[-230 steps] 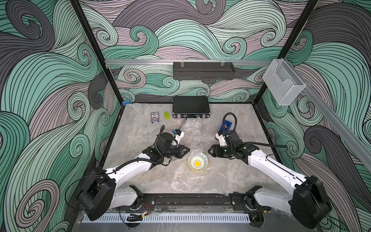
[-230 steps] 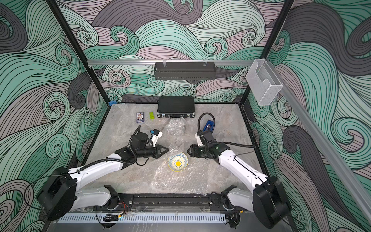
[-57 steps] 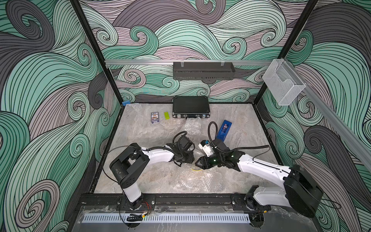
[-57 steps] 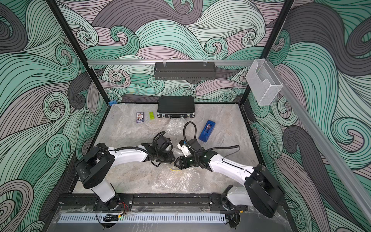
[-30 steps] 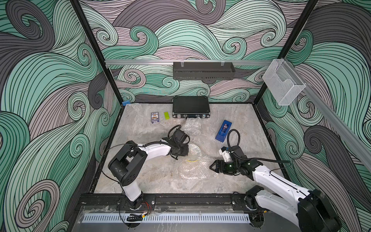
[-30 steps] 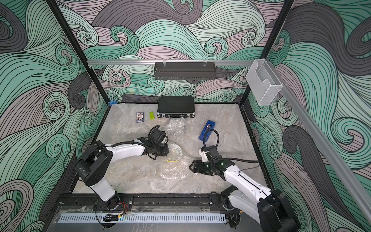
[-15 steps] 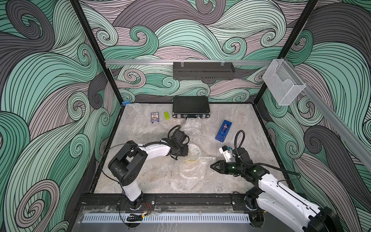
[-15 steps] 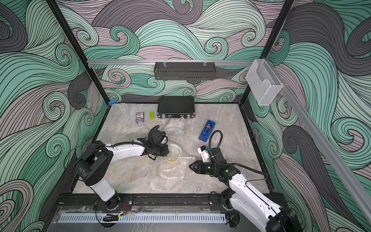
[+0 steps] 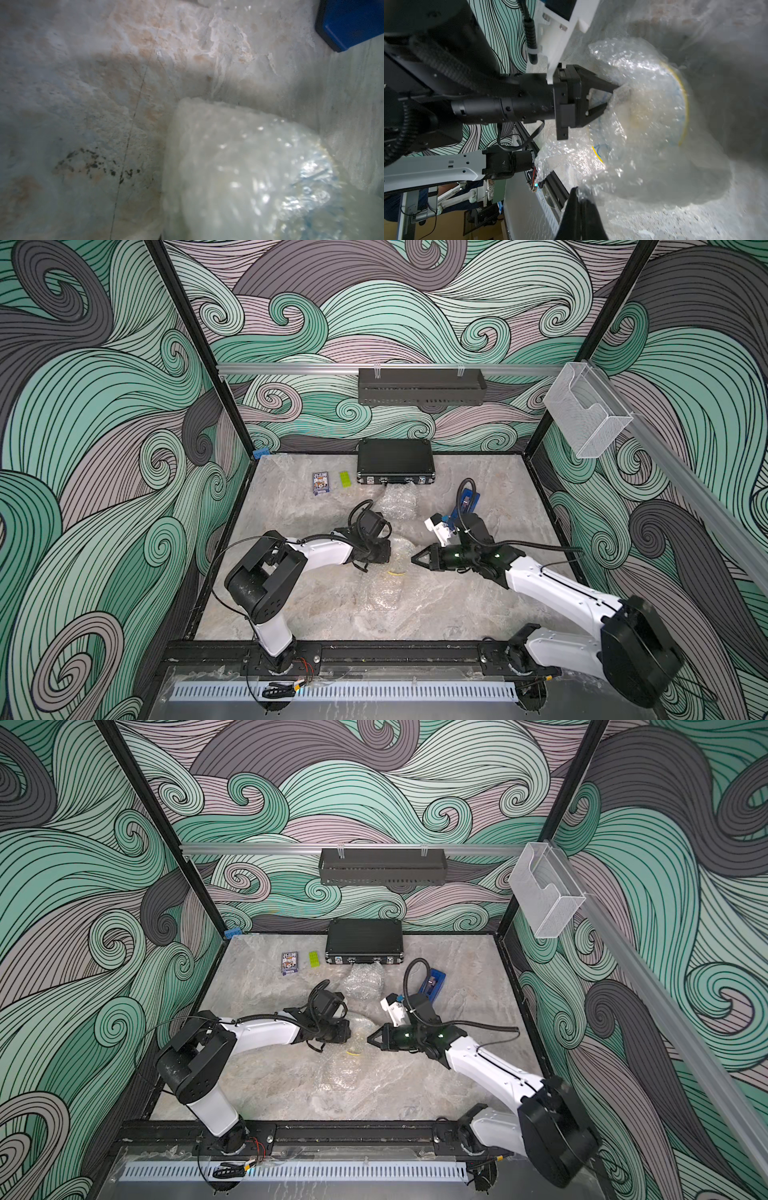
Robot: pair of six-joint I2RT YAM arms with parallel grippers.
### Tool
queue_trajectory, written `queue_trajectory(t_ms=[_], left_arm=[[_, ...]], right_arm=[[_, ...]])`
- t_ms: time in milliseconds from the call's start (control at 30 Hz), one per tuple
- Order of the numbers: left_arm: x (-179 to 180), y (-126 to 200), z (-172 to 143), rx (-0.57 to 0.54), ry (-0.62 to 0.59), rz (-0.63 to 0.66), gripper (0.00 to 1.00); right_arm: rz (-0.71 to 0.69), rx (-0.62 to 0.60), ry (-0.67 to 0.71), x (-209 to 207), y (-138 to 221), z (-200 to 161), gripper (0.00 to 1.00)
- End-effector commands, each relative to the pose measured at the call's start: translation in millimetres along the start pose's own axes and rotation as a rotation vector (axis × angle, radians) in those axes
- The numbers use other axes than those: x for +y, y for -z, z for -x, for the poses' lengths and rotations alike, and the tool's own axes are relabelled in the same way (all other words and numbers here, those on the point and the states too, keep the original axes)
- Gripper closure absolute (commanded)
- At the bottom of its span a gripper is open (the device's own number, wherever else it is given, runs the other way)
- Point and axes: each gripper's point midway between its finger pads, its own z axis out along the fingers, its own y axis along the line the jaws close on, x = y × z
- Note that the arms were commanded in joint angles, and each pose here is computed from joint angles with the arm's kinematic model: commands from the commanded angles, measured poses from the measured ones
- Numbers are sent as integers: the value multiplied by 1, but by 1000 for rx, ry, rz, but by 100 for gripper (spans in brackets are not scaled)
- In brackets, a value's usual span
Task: Wrap bowls in bubble wrap
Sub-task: Wrap the bowl in bubble wrap.
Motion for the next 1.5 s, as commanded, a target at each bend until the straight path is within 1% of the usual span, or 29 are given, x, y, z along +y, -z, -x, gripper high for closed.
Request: queue_trajectory(t_ms=[0, 133, 267, 433, 500, 567, 600, 700, 767, 833, 900, 1000, 1067, 1167, 1300, 1400, 1467], left_arm=[[-1, -5, -19, 51, -12, -2, 90], [-4, -4, -21, 47, -17, -12, 90], [-5, 0, -23, 44, -18, -21, 90], [-4, 3, -26, 41, -15, -26, 89], [-5, 5, -27, 45, -11, -29, 86], [-5, 9, -26, 40, -4, -27, 82], [-4, 12, -26, 38, 0, -18, 78], [-2, 26, -21, 18, 16, 9, 62], [1, 37, -17, 1, 30, 32, 50], [3, 46, -15, -8, 51, 45, 44], [2, 54, -11, -23, 68, 31, 34], [-10, 58, -4, -36, 63, -25, 26], [-17, 53, -3, -18, 51, -57, 22], [-18, 36, -7, 36, 49, -58, 22], [-11, 24, -10, 34, 73, -43, 22], [-1, 36, -7, -7, 92, 16, 25], [12, 61, 0, -91, 120, 92, 26]], right_arm=[[-22, -21, 27, 2, -18, 23, 99], [-78, 8, -8, -17, -48, 35, 100], [-139, 57, -47, -41, -73, 36, 100], [-213, 90, -81, -67, -88, 29, 100], [-215, 106, -91, -70, -92, 26, 100], [-216, 114, -93, -73, -93, 23, 100], [-219, 116, -94, -74, -93, 22, 100], [-219, 121, -93, -76, -94, 20, 100], [-220, 125, -95, -78, -95, 18, 100], [-216, 132, -96, -78, -95, 16, 100], [-205, 134, -93, -76, -95, 15, 100], [-197, 135, -90, -74, -95, 15, 100], [-194, 136, -90, -73, -95, 15, 100], [-191, 138, -88, -73, -95, 14, 100], [-193, 143, -87, -74, -95, 12, 100], [-200, 147, -87, -76, -94, 11, 100], [-203, 150, -87, -77, -94, 10, 100]])
